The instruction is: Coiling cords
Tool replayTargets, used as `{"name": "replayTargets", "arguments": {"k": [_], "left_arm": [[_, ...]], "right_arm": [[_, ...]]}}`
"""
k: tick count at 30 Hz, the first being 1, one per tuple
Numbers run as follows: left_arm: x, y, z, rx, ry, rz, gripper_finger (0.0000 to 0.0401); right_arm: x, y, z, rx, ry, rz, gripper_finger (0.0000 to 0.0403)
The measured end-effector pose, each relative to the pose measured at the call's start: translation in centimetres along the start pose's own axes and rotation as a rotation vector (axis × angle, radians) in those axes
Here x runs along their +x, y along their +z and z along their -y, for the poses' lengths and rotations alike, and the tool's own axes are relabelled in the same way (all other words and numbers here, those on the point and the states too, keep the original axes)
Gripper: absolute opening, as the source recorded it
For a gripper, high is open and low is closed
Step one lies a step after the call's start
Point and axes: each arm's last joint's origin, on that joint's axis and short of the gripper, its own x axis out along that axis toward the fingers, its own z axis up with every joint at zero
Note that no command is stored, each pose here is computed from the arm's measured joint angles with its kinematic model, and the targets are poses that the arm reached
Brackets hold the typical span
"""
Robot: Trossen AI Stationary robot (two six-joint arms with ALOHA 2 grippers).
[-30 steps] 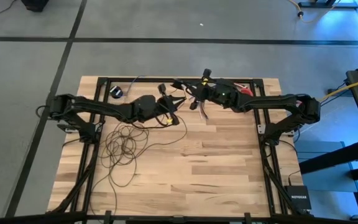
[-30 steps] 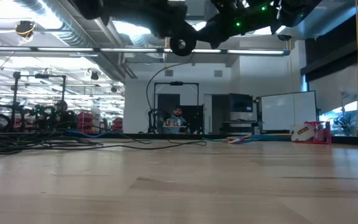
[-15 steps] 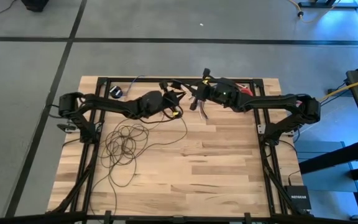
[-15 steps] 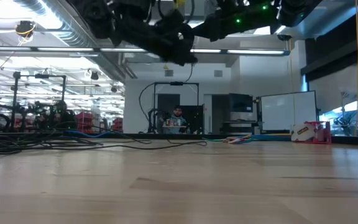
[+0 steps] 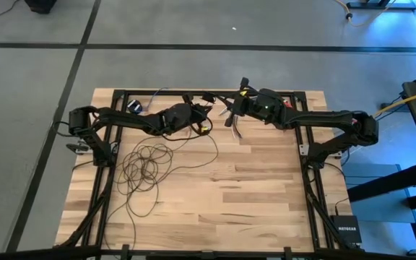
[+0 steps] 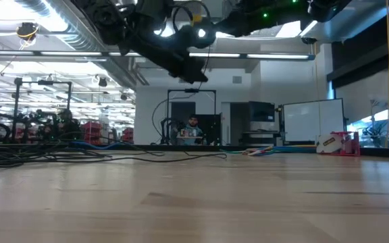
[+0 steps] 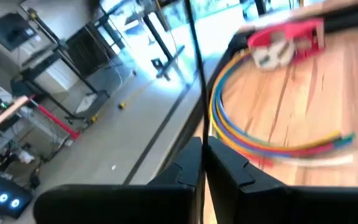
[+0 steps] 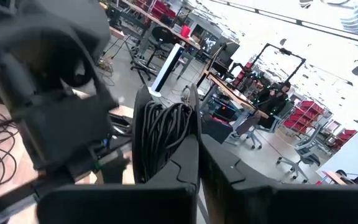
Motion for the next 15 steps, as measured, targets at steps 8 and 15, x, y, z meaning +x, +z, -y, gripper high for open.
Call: {"name": "replayTargets", "arguments": {"k": [8,15], "left_arm": [[0.5,-1.4,-1.0,0.033,0.012,-0.103,0.0015],[0.8,-2.3,-1.8,0.049,0.062,-0.178,0.0007]], "right_arm": [[-0.5,0.4,0.3,0.001,0.002,-0.002,0.001],[-1.0,0.6,0.5,0.0,0.012,-0.019,0.001]]}}
